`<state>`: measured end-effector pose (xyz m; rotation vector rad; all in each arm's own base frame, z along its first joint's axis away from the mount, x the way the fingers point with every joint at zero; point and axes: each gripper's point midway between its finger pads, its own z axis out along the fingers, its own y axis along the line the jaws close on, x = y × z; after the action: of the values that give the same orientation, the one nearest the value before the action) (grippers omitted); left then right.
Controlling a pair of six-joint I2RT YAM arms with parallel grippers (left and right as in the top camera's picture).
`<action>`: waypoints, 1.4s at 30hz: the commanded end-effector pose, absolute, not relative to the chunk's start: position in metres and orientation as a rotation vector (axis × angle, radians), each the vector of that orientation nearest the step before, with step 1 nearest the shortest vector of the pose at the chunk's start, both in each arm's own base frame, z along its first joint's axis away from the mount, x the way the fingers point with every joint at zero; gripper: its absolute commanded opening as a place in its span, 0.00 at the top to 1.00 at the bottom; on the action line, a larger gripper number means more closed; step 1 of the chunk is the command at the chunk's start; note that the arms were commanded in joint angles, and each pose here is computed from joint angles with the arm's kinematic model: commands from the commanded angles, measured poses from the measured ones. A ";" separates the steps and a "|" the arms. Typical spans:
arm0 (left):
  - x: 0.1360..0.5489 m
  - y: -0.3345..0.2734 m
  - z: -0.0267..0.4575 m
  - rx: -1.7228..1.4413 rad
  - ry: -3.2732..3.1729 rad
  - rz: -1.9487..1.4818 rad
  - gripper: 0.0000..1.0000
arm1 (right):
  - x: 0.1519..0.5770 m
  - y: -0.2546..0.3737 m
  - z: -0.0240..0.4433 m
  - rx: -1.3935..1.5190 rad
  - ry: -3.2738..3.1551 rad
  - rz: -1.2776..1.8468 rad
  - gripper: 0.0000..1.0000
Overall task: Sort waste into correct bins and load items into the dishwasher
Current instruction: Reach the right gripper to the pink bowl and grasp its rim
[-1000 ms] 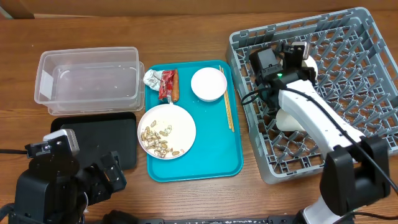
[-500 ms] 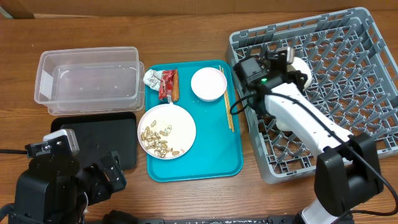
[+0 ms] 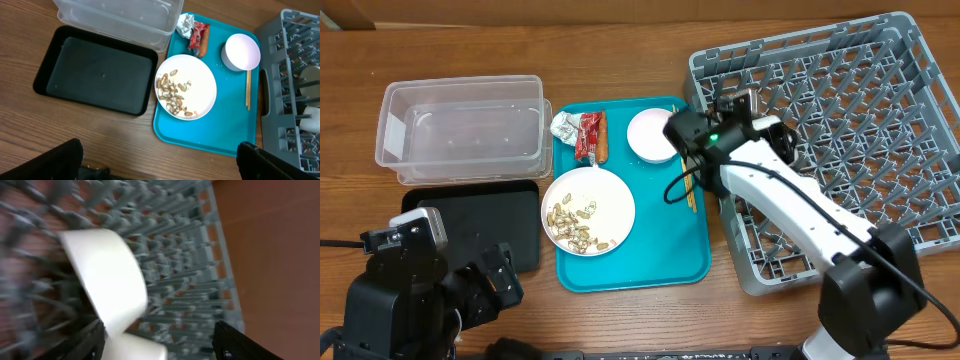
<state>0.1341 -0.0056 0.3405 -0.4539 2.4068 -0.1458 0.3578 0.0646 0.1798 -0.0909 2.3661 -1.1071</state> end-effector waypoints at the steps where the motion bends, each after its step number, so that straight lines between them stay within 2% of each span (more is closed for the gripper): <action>1: 0.134 -0.002 0.344 -0.478 2.383 -0.135 0.00 | 0.353 0.107 0.213 0.052 2.482 -0.586 0.27; 3: 0.134 -0.002 0.344 -0.478 2.383 -0.135 0.00 | 0.352 0.135 0.222 0.058 2.532 -0.318 0.25; 7: 0.134 -0.002 0.344 -0.478 2.383 -0.135 0.00 | 0.347 0.201 0.232 -0.054 2.584 0.195 0.40; 9: 0.134 -0.002 0.344 -0.478 2.383 -0.135 0.00 | 0.344 0.227 0.230 -0.092 2.604 0.368 0.42; 11: 0.134 -0.002 0.344 -0.478 2.383 -0.135 0.00 | 0.346 0.238 0.220 0.001 2.638 0.442 0.44; 14: 0.134 -0.002 0.344 -0.478 2.383 -0.135 0.00 | 0.352 0.244 0.192 0.277 2.701 0.479 0.43; 25: 0.135 -0.002 0.344 -0.478 2.384 -0.135 0.00 | 0.392 0.254 0.089 0.763 2.731 0.379 0.45; 33: 0.134 -0.002 0.344 -0.478 2.383 -0.135 0.00 | 0.389 0.245 0.038 0.958 2.785 0.281 0.44; 37: 0.134 -0.002 0.344 -0.478 2.383 -0.135 0.00 | 0.393 0.241 0.032 0.975 2.782 0.281 0.45; 41: 0.134 -0.002 0.344 -0.478 2.383 -0.135 0.00 | 0.392 0.239 0.032 0.982 2.786 0.271 0.54; 42: 0.134 -0.002 0.344 -0.478 2.383 -0.135 0.00 | 0.390 0.237 0.031 0.984 2.793 0.258 0.60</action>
<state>0.1341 -0.0056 0.3405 -0.4539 2.4068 -0.1458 0.3905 0.2450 0.0332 0.9345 2.8048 0.2869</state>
